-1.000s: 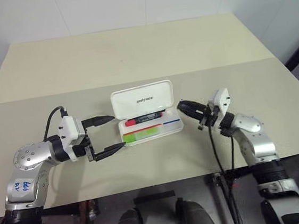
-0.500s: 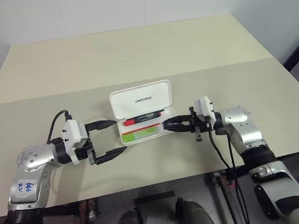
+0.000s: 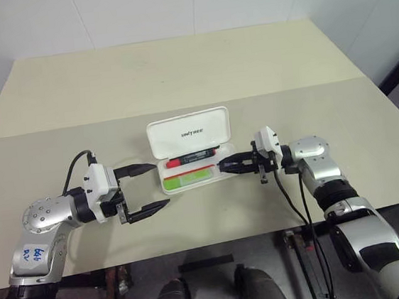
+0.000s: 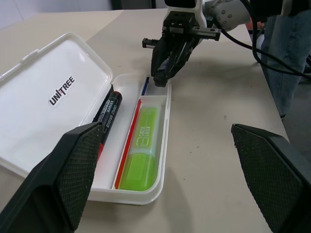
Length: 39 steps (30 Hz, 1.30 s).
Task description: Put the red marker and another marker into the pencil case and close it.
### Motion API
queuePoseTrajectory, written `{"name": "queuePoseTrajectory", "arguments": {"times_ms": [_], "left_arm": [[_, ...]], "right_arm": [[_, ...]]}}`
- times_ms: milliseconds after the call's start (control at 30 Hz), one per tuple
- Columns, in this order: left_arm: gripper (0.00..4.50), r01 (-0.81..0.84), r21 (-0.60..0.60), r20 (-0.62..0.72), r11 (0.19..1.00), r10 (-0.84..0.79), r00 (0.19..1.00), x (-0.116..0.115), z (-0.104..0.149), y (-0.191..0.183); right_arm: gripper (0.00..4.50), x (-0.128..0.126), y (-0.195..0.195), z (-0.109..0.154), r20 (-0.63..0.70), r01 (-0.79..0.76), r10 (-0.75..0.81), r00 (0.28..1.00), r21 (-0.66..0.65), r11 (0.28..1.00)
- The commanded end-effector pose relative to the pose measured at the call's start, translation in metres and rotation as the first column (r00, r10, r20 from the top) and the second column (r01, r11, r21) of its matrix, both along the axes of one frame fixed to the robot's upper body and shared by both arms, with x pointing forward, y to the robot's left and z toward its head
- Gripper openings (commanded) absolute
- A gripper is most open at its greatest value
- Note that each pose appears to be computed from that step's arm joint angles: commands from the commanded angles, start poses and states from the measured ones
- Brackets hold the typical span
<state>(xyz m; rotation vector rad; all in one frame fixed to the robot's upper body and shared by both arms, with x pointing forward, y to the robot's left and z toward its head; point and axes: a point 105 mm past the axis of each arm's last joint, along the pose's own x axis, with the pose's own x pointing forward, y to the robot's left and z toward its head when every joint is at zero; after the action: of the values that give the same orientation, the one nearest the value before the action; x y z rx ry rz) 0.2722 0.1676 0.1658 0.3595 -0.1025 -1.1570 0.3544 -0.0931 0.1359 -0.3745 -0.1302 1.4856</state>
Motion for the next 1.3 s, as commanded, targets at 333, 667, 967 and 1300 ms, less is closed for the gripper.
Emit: {"name": "queuePoseTrajectory", "arguments": {"times_ms": [333, 667, 967, 1300], "left_arm": [[4.5, -0.016, 0.0, 0.05, 1.0, 0.016, 0.999, -0.003, 0.012, 0.002], [4.5, -0.023, -0.004, 0.052, 1.0, 0.023, 0.998, -0.002, 0.011, 0.001], [4.5, -0.012, -0.006, 0.052, 1.0, 0.012, 0.999, 0.001, 0.01, -0.001], [4.5, 0.001, 0.0, 0.046, 1.0, -0.001, 0.999, 0.002, 0.011, -0.001]], "right_arm": [[1.66, 0.01, 0.007, 0.012, 0.077, 0.0, -0.001, 0.997, 0.015, 1.0], [4.47, 0.008, 0.011, 0.025, 0.126, -0.023, 0.015, 0.992, 0.059, 0.998], [4.47, 0.0, 0.009, 0.026, 0.146, -0.04, 0.033, 0.989, 0.042, 0.998], [4.47, -0.01, 0.007, 0.047, 0.205, -0.037, 0.018, 0.979, 0.086, 0.996]]}}
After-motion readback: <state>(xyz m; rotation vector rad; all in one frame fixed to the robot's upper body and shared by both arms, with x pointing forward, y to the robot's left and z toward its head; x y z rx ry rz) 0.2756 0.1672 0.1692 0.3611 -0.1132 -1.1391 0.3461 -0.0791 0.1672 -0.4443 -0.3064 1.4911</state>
